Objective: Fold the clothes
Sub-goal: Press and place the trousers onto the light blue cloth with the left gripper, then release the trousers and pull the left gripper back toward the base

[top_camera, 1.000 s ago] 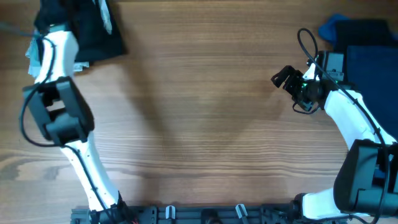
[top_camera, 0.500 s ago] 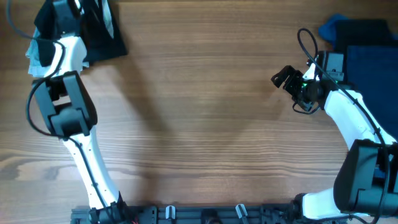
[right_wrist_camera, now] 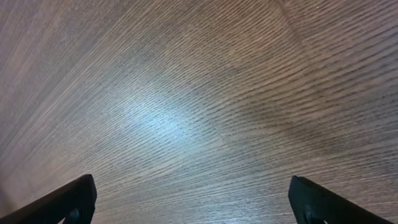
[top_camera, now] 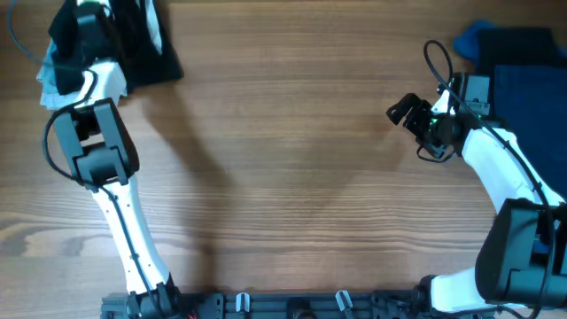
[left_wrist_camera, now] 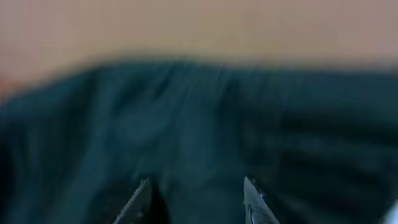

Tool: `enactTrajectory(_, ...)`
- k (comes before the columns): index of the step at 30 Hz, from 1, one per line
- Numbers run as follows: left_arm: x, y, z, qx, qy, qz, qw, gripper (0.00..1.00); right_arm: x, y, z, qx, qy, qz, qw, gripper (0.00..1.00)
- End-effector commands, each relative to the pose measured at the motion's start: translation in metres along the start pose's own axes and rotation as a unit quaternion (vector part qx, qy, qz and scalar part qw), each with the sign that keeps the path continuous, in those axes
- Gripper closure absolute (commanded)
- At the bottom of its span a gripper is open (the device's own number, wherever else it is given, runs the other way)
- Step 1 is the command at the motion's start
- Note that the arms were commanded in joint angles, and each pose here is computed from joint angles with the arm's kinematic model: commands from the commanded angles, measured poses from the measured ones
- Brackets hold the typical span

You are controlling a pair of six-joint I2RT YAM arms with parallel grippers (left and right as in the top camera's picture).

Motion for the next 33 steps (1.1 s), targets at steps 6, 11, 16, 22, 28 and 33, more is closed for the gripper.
enactTrajectory(6,0.062,0.045,-0.022,0.012,0.062,0.007,0.998,0.20,-0.001,-0.003,0.002,0.005,0.002,0.005,1.000,0.00)
enactTrajectory(11,0.055,0.082,-0.033,-0.029,0.052,0.007,0.998,0.25,-0.001,-0.003,0.002,0.005,0.002,0.005,1.000,0.00)
enactTrajectory(16,0.085,0.039,-0.014,-0.007,0.069,0.001,0.998,0.23,-0.001,-0.003,0.002,0.005,0.002,0.005,1.000,0.00)
enactTrajectory(22,0.123,-0.005,-0.014,0.063,0.099,-0.011,0.993,0.16,-0.001,-0.003,0.002,0.005,0.002,0.005,1.000,0.00)
enactTrajectory(28,0.043,0.143,-0.089,-0.012,0.054,0.006,0.998,0.00,-0.001,-0.003,0.002,0.005,0.002,0.005,1.000,0.00)
enactTrajectory(33,-0.051,0.234,-0.213,-0.031,-0.012,-0.038,0.999,0.00,-0.001,-0.003,0.002,0.005,0.002,0.005,1.000,0.00)
Point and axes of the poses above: each gripper's point midway between its finger pads, its own z axis out along the fingers, its own x axis along the line the jaws close on, y = z × x, the point moved 1 cm from there along -z, back along the fingers, and after that the axes turned 6 degrees about -z, right-handed, at the moved point
